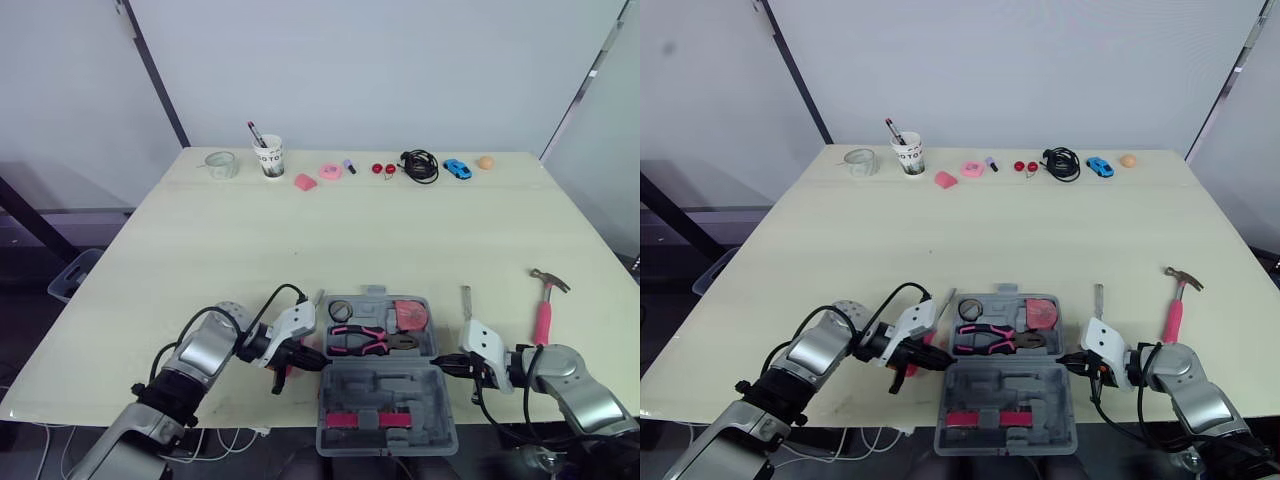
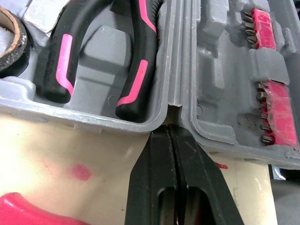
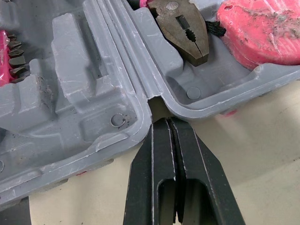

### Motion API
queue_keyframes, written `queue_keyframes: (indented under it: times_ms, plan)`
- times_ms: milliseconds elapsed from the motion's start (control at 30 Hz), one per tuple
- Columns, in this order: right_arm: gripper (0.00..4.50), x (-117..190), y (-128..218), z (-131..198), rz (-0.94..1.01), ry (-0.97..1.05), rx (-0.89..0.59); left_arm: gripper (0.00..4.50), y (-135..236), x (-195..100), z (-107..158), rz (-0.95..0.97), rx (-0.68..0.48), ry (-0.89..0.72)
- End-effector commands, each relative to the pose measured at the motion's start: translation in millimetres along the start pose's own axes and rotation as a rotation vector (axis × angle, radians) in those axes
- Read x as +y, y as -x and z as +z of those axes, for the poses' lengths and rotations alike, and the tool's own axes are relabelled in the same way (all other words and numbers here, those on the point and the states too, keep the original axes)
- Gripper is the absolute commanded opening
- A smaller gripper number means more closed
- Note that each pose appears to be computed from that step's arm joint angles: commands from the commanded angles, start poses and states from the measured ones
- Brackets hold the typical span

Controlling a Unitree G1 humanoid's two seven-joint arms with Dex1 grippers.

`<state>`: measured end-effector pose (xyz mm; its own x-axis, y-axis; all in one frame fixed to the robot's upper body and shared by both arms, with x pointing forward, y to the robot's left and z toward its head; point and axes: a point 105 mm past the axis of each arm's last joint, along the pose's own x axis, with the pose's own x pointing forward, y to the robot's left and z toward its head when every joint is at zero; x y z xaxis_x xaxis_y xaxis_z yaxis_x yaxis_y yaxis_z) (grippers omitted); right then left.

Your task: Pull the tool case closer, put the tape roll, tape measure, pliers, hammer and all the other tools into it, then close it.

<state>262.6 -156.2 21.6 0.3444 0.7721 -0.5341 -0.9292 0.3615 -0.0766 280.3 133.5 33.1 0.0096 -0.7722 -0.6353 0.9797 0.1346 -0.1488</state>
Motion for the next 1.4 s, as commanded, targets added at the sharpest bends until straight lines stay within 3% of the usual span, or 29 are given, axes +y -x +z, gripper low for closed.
queue_keyframes:
  times_ms: [33,767,1400]
  plan:
    - [0.0,-5.1,-2.7,12.9,-0.016,0.039,-0.042,0.06,5.3,7.7,16.7,0.03,-0.056,-0.029]
    - [0.0,-44.9,-18.1,29.2,-0.149,0.061,-0.092,0.06,11.7,39.7,25.0,0.146,-0.082,-0.032]
    - [0.0,-49.2,-23.0,29.8,-0.167,0.062,-0.102,0.06,11.5,54.5,28.8,0.211,-0.096,-0.035]
